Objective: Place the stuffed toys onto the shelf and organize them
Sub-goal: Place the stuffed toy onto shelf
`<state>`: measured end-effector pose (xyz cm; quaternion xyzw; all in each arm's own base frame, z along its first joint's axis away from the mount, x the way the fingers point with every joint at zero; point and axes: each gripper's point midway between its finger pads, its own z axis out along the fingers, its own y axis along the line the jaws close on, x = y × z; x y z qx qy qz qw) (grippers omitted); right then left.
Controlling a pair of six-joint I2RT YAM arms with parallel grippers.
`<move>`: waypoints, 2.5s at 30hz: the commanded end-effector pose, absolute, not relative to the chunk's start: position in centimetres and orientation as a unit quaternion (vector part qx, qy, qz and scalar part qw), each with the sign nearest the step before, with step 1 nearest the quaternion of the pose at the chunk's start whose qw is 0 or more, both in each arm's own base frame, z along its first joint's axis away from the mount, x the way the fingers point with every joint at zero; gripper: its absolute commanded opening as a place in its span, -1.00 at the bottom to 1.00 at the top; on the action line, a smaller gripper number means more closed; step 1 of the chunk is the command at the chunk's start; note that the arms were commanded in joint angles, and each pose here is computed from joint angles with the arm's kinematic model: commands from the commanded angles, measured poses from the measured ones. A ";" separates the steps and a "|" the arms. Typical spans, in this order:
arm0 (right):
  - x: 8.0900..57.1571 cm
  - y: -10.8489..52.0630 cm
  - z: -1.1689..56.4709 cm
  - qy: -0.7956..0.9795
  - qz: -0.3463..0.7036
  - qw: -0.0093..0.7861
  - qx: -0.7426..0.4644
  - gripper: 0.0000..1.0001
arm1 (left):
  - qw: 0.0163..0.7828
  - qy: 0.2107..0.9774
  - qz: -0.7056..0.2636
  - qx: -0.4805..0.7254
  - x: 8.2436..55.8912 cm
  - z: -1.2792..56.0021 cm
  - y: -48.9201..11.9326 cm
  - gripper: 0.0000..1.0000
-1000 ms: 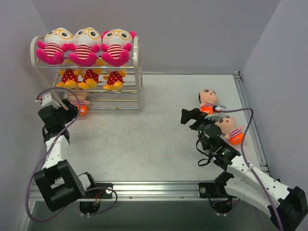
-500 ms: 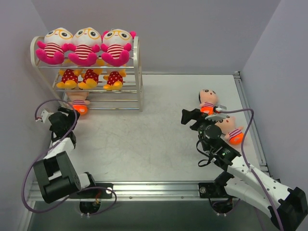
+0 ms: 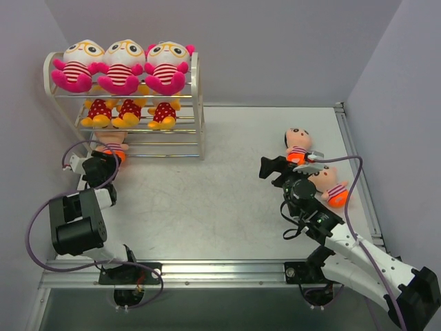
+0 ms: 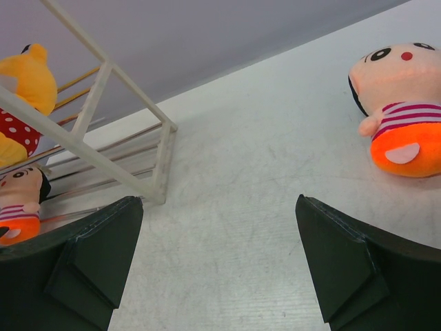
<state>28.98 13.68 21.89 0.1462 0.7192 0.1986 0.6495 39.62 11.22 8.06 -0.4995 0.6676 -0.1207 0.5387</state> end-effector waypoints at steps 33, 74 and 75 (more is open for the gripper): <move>29.6 13.5 21.6 0.715 0.183 0.657 0.153 0.99 | 0.644 0.614 -0.175 -0.421 45.7 13.9 12.6 -0.95; 29.9 13.9 21.6 0.721 0.185 0.652 0.142 0.98 | 0.595 0.658 -0.173 -0.429 44.3 12.8 14.5 0.42; 29.9 13.9 21.7 0.722 0.184 0.652 0.141 0.98 | 0.596 0.656 -0.170 -0.430 44.1 12.8 14.6 0.47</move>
